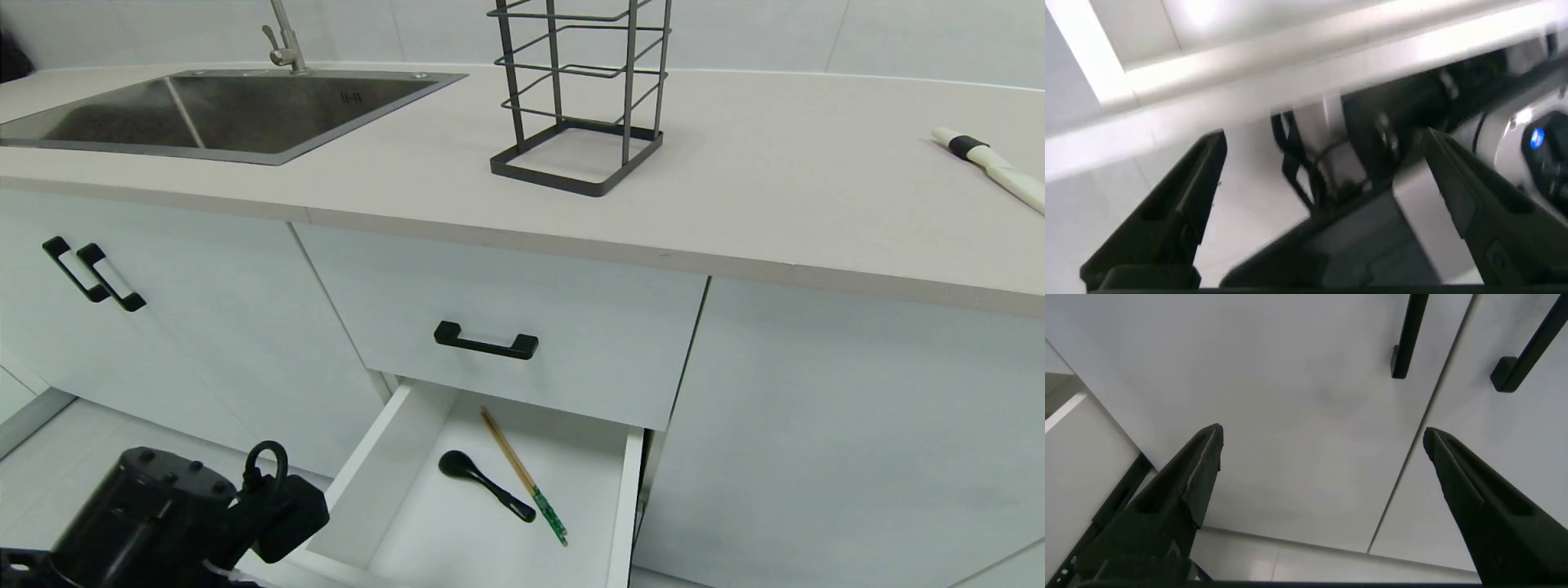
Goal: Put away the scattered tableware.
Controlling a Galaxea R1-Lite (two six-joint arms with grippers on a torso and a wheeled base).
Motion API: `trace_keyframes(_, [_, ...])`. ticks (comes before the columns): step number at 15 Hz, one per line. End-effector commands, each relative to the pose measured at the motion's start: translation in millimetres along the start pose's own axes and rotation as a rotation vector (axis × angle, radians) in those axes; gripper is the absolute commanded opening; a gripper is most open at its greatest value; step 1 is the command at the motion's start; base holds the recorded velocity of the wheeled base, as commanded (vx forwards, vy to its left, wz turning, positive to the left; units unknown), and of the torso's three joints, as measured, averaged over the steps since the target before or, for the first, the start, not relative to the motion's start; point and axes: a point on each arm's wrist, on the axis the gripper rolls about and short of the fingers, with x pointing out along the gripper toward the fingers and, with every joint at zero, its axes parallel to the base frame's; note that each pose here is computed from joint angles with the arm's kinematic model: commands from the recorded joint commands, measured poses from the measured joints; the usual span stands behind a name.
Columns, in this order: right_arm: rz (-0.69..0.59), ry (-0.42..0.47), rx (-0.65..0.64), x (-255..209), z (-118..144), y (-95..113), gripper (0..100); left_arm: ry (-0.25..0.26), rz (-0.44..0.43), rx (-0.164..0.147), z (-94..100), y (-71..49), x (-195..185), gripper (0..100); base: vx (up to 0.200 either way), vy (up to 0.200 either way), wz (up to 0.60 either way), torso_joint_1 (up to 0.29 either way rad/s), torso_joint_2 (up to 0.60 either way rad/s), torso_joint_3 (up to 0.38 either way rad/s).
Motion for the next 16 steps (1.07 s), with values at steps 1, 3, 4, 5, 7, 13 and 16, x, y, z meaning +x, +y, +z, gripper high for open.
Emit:
trace_keyframes(1, [0.0,0.002,0.0,0,0,0,100,0.06,0.051,-0.006,-6.5,2.1,14,100,0.0,0.0,0.0,0.0,0.0,0.0])
trace_keyframes(3, [0.0,0.002,0.0,0,0,0,100,0.035,0.057,-0.005,-6.5,2.4,16,100,0.0,0.0,0.0,0.0,0.0,0.0])
trace_keyframes(4, [0.0,0.002,0.0,0,0,0,100,0.028,0.056,-0.005,-6.1,2.3,16,100,0.0,0.0,0.0,0.0,0.0,0.0])
trace_keyframes(5, [0.0,0.002,0.0,0,0,0,100,0.021,0.058,-0.006,-5.6,2.3,15,100,0.0,0.0,0.0,0.0,0.0,0.0])
trace_keyframes(7, [0.002,0.002,0.0,0,0,0,100,-0.001,0.055,-0.005,-2.4,2.2,17,100,0.0,0.0,0.0,0.0,0.0,0.0])
trace_keyframes(13, [0.0,0.002,0.0,0,0,0,100,-0.115,0.048,-0.005,15.9,2.0,27,100,0.0,0.0,0.0,0.0,0.0,0.0])
trace_keyframes(16, [0.002,0.002,0.0,0,0,0,100,-0.153,0.046,0.004,21.2,2.1,34,100,0.0,0.0,0.0,0.0,0.0,0.0])
